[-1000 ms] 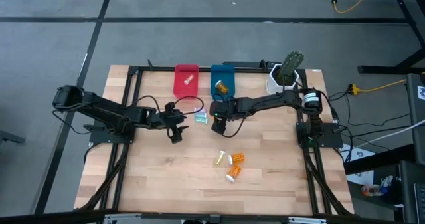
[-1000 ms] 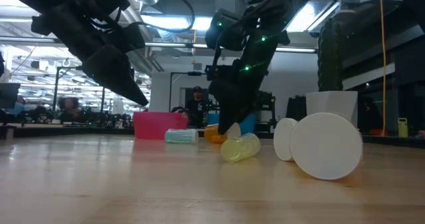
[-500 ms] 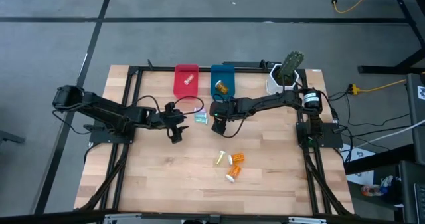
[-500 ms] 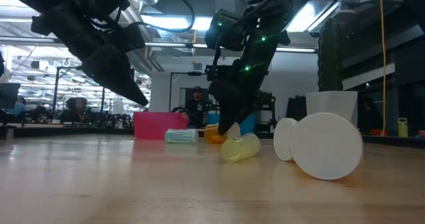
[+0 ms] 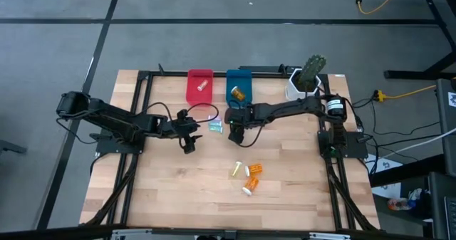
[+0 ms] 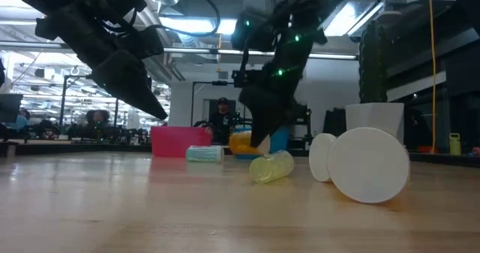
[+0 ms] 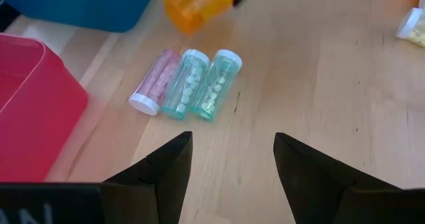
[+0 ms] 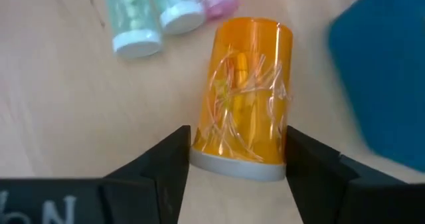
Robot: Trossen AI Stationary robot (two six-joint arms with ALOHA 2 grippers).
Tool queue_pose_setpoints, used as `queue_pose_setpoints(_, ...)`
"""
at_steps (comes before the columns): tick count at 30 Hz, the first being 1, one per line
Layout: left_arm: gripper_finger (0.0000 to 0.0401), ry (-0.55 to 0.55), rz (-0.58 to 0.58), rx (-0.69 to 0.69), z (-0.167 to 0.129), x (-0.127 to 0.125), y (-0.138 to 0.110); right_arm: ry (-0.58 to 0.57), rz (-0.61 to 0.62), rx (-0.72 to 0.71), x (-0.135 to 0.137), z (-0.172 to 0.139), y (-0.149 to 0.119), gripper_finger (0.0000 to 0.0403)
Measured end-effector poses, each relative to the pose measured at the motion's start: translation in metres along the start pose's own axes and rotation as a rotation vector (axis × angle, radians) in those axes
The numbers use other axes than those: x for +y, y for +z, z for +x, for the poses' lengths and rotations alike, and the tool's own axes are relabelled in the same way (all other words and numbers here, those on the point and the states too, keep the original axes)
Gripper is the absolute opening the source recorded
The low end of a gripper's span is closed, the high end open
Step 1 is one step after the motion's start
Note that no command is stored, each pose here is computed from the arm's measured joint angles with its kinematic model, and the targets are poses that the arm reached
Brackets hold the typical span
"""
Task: Pick and place medicine bottles into bin by pill shape (circle, oval)
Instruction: Put the orange capsule bottle into the blue bin
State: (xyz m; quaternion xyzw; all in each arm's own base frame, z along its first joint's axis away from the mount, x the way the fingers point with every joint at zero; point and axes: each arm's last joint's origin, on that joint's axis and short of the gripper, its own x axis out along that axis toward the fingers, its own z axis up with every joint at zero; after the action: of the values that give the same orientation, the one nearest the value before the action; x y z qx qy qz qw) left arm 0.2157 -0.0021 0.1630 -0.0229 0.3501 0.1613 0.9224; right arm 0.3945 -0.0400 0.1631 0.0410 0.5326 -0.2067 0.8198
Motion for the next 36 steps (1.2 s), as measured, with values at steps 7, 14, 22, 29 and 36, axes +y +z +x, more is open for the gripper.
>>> queue_pose_setpoints(7, 0.0206, 0.000, 0.000, -0.001, 0.000, 0.000, 0.000, -0.131, -0.104, -0.038, -0.013, -0.049, 0.027, 0.0217)
queue_pose_setpoints(14, 0.0206, -0.001, -0.001, -0.004, 0.000, 0.000, 0.000, -0.202, -0.038, -0.075, -0.068, -0.057, 0.051, 0.0215)
queue_pose_setpoints(22, 0.0206, -0.001, -0.002, -0.004, 0.000, 0.000, 0.000, -0.059, 0.153, -0.054, -0.134, -0.037, 0.052, 0.0228)
queue_pose_setpoints(29, 0.0206, -0.001, -0.001, -0.004, 0.000, 0.000, 0.000, -0.040, 0.188, -0.056, -0.148, -0.035, 0.052, 0.0272)
queue_pose_setpoints(36, 0.0206, -0.001, -0.001, -0.003, 0.000, 0.000, 0.000, -0.034, 0.186, -0.061, -0.145, -0.035, 0.052, 0.0283)
